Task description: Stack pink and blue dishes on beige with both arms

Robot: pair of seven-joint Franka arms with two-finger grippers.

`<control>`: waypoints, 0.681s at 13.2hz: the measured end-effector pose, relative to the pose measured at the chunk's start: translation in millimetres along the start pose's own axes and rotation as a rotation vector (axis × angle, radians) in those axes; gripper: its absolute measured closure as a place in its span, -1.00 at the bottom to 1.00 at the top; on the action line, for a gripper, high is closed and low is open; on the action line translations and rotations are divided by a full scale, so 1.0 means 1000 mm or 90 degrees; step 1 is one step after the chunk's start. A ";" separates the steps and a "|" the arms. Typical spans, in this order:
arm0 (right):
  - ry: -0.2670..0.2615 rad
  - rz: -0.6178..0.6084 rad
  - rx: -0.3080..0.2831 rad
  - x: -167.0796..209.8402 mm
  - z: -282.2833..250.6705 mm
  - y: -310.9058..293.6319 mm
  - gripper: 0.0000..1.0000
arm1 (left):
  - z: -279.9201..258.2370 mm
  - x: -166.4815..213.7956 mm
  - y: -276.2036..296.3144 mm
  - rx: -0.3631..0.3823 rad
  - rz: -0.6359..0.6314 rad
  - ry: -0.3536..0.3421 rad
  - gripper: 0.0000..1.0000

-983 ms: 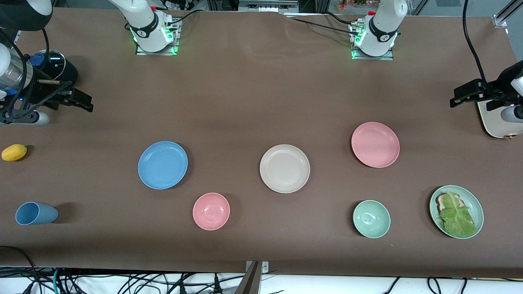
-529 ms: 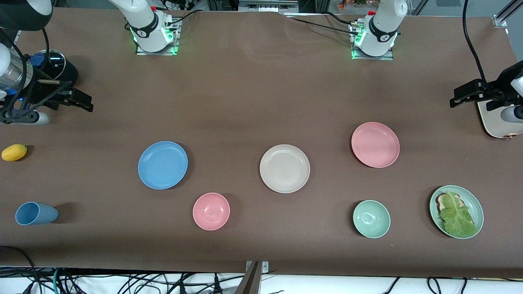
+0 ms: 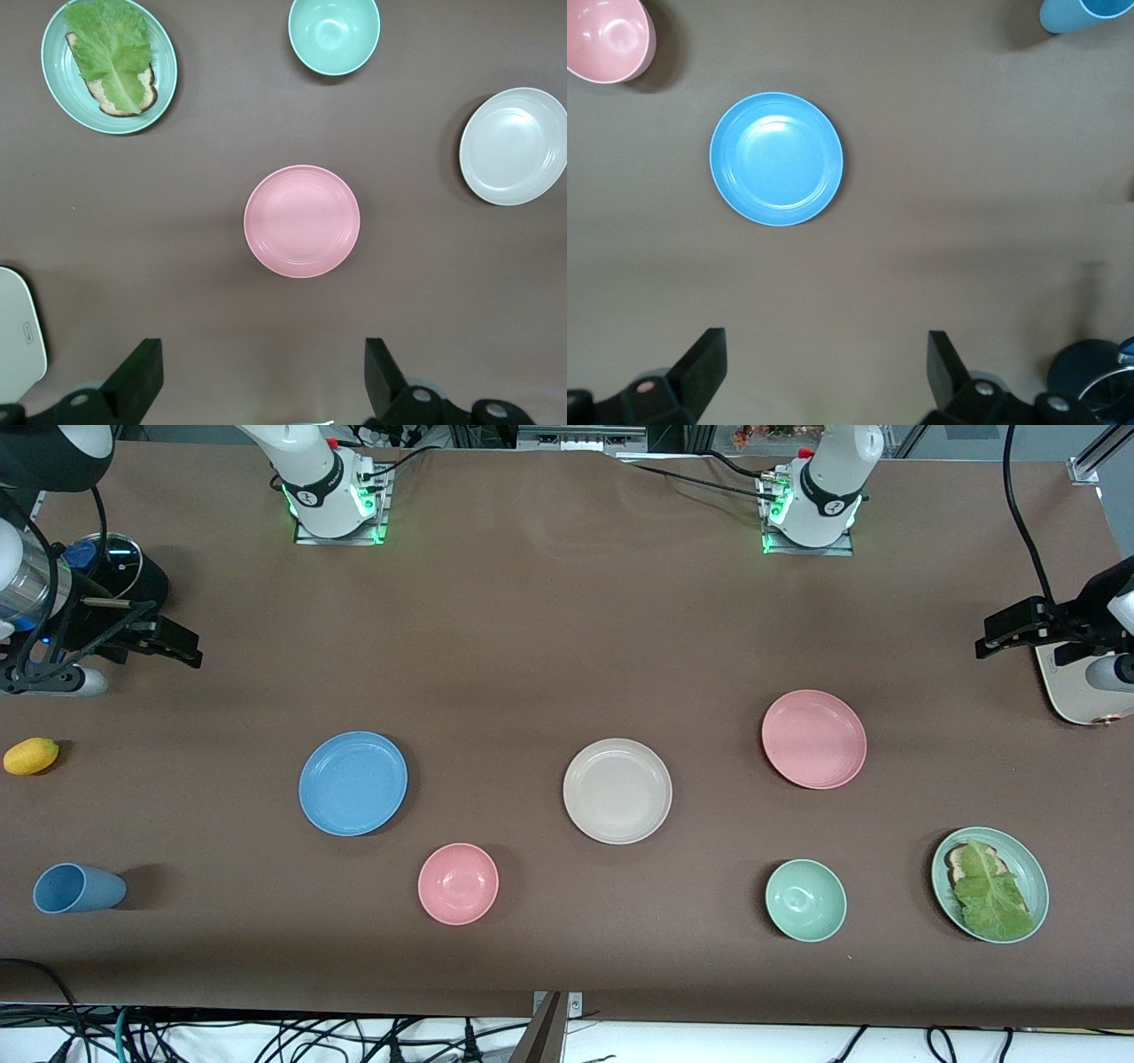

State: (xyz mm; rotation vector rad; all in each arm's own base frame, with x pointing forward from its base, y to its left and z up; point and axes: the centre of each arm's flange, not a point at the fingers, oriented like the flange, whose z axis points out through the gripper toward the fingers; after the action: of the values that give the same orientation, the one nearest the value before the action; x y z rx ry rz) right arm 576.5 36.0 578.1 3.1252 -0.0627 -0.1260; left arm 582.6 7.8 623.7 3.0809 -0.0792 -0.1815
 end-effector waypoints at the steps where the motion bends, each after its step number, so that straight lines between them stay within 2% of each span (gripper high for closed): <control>1: 0.000 0.000 0.000 0.000 0.000 0.000 -1.00 | 0.000 0.000 0.000 0.000 0.000 0.000 -1.00; 4: 0.000 0.000 0.000 0.000 0.000 0.000 -1.00 | 0.014 0.009 -0.003 -0.001 -0.002 -0.017 -1.00; 9: 0.001 0.000 0.000 0.000 -0.001 0.000 -1.00 | 0.082 0.047 -0.011 -0.010 -0.006 -0.088 -1.00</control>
State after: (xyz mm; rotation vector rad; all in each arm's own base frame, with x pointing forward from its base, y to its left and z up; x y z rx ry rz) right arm 576.5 36.1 578.9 3.1254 -0.0626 -0.1236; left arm 619.6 12.5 536.3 3.0496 -0.0682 -0.3940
